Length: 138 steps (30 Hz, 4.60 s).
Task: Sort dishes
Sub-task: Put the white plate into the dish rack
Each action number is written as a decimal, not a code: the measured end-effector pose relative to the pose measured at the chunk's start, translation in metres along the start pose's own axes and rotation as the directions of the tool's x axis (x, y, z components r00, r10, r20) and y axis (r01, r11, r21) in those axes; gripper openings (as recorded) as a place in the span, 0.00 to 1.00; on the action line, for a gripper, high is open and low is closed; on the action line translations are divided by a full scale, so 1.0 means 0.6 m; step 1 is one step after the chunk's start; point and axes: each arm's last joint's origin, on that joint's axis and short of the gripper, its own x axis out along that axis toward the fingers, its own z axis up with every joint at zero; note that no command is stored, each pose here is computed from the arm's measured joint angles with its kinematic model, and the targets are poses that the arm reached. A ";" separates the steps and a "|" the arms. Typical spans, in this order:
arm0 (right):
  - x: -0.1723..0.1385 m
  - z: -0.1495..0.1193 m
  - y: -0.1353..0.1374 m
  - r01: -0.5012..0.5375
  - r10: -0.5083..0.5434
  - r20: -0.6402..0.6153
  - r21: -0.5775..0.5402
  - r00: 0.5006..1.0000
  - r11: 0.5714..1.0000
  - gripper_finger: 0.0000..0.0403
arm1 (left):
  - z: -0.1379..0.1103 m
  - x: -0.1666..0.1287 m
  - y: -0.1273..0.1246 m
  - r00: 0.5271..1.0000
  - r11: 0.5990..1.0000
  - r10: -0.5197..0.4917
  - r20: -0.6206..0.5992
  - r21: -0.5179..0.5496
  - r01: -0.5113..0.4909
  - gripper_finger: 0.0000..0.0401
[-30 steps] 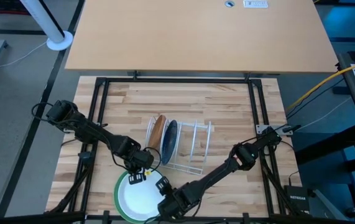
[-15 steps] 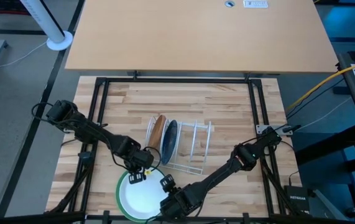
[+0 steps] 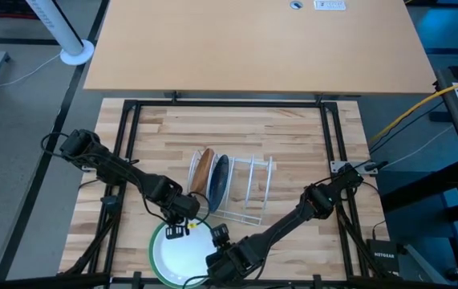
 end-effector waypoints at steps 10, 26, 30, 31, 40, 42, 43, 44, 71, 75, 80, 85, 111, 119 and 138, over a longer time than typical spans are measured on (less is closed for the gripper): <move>-0.002 -0.018 -0.005 0.109 -0.112 -0.093 -0.043 0.989 0.993 0.61 | 0.003 -0.006 -0.002 1.000 0.994 0.001 0.003 0.105 -0.002 0.02; -0.005 -0.027 -0.015 0.243 -0.256 -0.133 -0.106 0.958 0.964 0.61 | 0.004 -0.007 0.001 1.000 0.987 0.004 -0.002 0.162 -0.004 0.02; -0.006 -0.034 -0.017 0.242 -0.262 -0.170 -0.128 0.950 0.962 0.61 | 0.007 -0.010 0.004 1.000 0.983 0.015 0.012 0.184 -0.017 0.02; -0.007 -0.036 -0.017 0.242 -0.265 -0.184 -0.137 0.947 0.961 0.61 | 0.009 -0.012 0.004 1.000 0.981 0.018 0.019 0.192 -0.021 0.02; -0.013 -0.050 -0.019 0.238 -0.272 -0.258 -0.155 0.927 0.959 0.61 | 0.032 -0.076 -0.012 0.979 0.955 0.038 0.200 0.282 -0.094 0.01; -0.015 -0.049 -0.019 0.239 -0.272 -0.258 -0.153 0.927 0.959 0.61 | 0.031 -0.084 -0.009 0.973 0.951 0.056 0.225 0.285 -0.121 0.01; -0.015 -0.050 -0.019 0.238 -0.272 -0.260 -0.154 0.926 0.959 0.61 | 0.029 -0.086 -0.008 0.972 0.951 0.067 0.227 0.281 -0.131 0.01; -0.015 -0.051 -0.019 0.239 -0.273 -0.264 -0.156 0.925 0.958 0.61 | 0.028 -0.088 -0.006 0.972 0.952 0.074 0.225 0.273 -0.136 0.01; -0.009 -0.048 -0.034 0.208 -0.232 -0.276 -0.116 0.933 0.971 0.61 | -0.038 -0.157 -0.005 0.965 0.958 0.108 0.239 0.235 -0.166 0.00; -0.012 -0.048 -0.040 0.228 -0.252 -0.274 -0.118 0.928 0.967 0.61 | -0.045 -0.174 -0.001 0.954 0.953 0.106 0.281 0.246 -0.179 0.00; -0.022 -0.046 -0.047 0.250 -0.273 -0.262 -0.116 0.926 0.961 0.61 | -0.053 -0.189 0.005 0.939 0.941 0.131 0.317 0.257 -0.218 0.00; -0.033 -0.044 -0.054 0.269 -0.290 -0.253 -0.114 0.923 0.956 0.61 | -0.057 -0.202 0.007 0.928 0.944 0.115 0.354 0.251 -0.213 0.00; -0.294 -0.045 -0.138 0.390 -0.409 0.041 0.226 0.912 0.892 0.61 | -0.079 -0.373 0.020 0.423 0.847 -0.120 0.898 0.315 -0.429 0.00; -0.407 -0.090 -0.175 0.348 -0.414 0.088 0.403 0.906 0.847 0.61 | -0.051 -0.387 0.035 0.318 0.788 -0.074 0.945 0.251 -0.562 0.00; -0.501 -0.141 -0.214 0.319 -0.566 0.139 0.706 0.812 0.632 0.61 | 0.076 -0.382 0.084 0.137 0.509 -0.259 0.956 0.256 -0.822 0.00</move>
